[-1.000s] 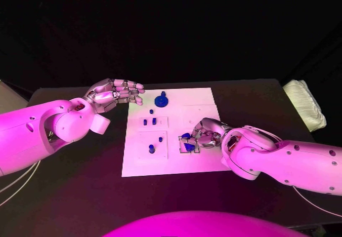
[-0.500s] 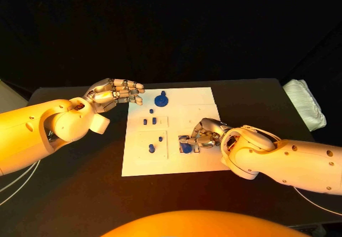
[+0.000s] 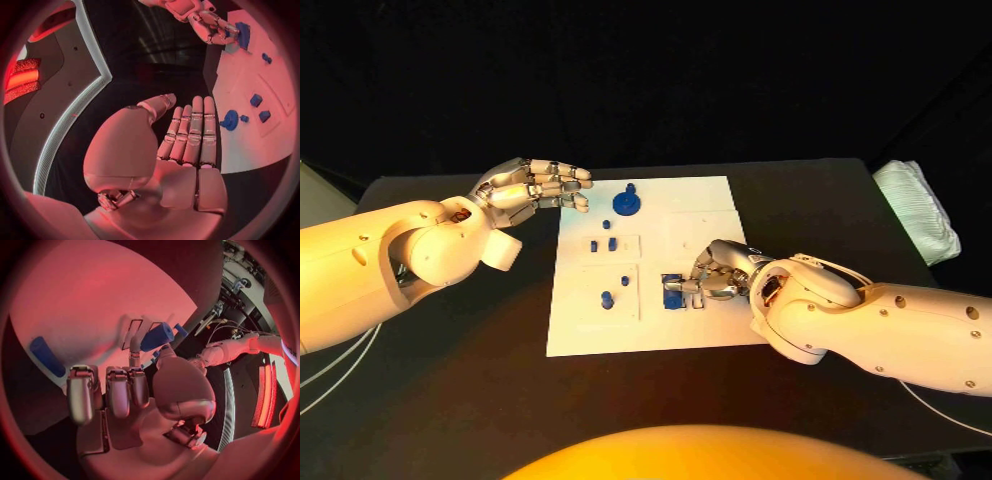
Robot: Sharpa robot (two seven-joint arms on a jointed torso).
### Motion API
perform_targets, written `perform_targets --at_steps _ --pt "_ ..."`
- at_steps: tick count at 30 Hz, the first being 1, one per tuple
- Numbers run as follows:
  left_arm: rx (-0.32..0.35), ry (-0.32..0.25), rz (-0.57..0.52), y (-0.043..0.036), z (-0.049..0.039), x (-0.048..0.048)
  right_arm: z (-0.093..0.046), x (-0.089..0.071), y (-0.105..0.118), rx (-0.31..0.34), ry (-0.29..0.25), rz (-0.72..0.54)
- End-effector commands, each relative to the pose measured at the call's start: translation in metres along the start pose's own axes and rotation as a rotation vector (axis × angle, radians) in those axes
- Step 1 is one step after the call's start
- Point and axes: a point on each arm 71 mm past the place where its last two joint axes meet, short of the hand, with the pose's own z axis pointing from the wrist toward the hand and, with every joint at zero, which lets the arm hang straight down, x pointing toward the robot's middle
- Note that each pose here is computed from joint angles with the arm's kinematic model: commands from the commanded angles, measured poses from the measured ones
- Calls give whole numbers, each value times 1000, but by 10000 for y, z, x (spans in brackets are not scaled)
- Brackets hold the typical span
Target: Assemble the parts on the task board
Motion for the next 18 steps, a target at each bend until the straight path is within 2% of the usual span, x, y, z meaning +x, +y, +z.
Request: perform_targets --at_steps 1,9,18 --pt "6 18 -11 -8 2 18 -28 -19 14 -41 -26 14" --pt "3 17 -11 -7 -4 10 -137 -54 19 -109 -32 72" --pt "1 17 -11 -5 -5 8 -210 -67 2 -137 -12 86"
